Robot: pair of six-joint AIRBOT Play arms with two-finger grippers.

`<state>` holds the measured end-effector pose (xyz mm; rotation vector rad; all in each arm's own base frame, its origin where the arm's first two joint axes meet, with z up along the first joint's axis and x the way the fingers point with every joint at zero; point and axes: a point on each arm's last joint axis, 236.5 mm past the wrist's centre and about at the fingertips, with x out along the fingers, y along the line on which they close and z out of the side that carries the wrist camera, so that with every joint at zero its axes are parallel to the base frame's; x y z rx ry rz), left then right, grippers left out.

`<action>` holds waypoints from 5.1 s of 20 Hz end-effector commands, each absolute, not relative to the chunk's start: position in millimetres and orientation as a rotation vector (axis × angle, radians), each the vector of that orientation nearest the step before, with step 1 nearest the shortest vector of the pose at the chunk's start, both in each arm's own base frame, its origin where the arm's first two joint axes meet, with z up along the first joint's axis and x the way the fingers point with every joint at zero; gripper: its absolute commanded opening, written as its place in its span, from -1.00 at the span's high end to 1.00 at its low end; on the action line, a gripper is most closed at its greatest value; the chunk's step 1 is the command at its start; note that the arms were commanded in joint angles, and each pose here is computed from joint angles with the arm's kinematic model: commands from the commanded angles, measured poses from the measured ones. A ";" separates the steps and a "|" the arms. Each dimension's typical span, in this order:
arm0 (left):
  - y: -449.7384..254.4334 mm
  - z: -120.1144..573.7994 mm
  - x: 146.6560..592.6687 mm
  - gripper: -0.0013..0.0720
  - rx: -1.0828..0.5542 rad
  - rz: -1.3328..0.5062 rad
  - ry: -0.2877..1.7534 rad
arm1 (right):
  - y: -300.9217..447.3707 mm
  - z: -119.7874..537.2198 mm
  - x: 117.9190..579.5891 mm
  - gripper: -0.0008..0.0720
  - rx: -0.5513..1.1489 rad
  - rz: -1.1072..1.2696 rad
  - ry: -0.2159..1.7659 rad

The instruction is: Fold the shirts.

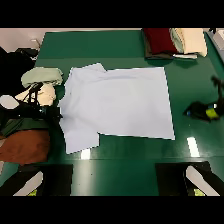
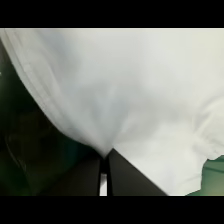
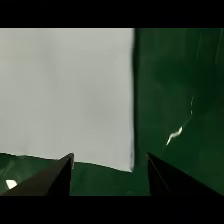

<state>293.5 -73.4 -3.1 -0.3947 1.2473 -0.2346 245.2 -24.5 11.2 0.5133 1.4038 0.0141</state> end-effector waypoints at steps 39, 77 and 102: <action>-89.2 339.4 374.7 0.90 -0.235 -0.415 0.593 | 2.9 317.2 352.6 0.95 0.139 0.224 0.688; -69.9 -54.2 213.1 -0.52 -0.418 -0.148 1.525 | 38.1 140.9 368.4 0.09 0.253 0.312 1.117; -116.9 -14.3 240.1 0.90 -0.508 -0.396 1.337 | -25.2 -64.2 153.7 -0.32 0.722 -0.062 1.642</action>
